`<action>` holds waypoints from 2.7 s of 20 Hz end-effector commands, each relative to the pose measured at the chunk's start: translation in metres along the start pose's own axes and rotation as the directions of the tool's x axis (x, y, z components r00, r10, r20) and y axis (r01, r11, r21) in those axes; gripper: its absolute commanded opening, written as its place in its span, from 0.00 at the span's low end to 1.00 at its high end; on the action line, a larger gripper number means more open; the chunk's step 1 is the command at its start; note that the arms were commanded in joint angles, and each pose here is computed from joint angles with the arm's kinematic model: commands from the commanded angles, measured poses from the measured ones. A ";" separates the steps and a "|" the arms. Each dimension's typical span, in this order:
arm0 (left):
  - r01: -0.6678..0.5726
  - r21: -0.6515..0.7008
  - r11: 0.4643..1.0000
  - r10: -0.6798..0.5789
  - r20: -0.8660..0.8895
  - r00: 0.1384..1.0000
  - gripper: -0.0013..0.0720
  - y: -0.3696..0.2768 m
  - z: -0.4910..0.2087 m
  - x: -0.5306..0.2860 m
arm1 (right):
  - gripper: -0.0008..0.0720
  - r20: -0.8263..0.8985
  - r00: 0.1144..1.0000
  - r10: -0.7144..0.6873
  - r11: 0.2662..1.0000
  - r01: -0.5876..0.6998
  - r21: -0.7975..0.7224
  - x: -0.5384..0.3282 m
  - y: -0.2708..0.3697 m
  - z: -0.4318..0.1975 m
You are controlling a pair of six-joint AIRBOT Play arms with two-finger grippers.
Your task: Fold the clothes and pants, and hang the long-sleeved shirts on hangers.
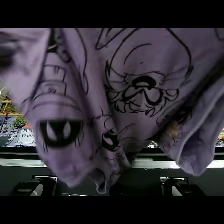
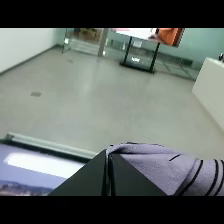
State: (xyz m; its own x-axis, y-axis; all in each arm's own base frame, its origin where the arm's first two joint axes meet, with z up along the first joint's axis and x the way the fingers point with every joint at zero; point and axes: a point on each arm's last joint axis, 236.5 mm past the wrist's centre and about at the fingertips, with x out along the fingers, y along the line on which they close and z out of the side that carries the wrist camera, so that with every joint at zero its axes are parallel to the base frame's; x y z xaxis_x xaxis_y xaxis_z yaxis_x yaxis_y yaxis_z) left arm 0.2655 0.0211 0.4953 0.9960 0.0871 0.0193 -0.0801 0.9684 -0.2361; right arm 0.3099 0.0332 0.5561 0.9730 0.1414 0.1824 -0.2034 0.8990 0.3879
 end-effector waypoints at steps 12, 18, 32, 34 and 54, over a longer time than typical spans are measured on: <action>-0.158 0.049 0.986 0.134 -0.794 0.593 0.05 0.058 -0.385 0.195 | 0.19 -0.779 0.605 0.166 0.920 0.189 0.343 0.240 -0.079 -0.536; -0.173 0.003 0.985 0.094 -0.852 0.516 0.05 0.053 -0.426 0.200 | 0.77 -0.938 0.334 0.098 0.966 0.194 0.170 0.148 -0.135 -0.473; -0.188 0.024 0.982 0.102 -0.902 0.419 0.06 0.055 -0.438 0.177 | 0.95 -0.994 0.099 0.038 0.785 0.613 0.091 -0.189 -0.149 -0.524; -0.188 0.023 0.982 0.102 -0.902 0.420 0.06 0.055 -0.438 0.177 | 0.95 -0.994 0.084 0.072 0.746 0.657 0.109 -0.212 -0.144 -0.556; -0.138 0.021 0.990 0.097 -0.818 0.567 0.06 0.049 -0.366 0.189 | 0.06 -0.832 0.488 -0.262 0.848 0.529 0.044 -0.019 -0.173 -0.426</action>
State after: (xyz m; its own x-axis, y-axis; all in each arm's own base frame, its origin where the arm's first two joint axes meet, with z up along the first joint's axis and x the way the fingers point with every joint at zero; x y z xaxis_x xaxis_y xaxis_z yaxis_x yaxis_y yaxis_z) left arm 0.4591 -0.0087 0.0945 0.5153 -0.0685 -0.8543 -0.2413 0.9449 -0.2213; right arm 0.3268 0.0903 0.0125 0.4736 0.3446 -0.8105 0.4078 0.7299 0.5486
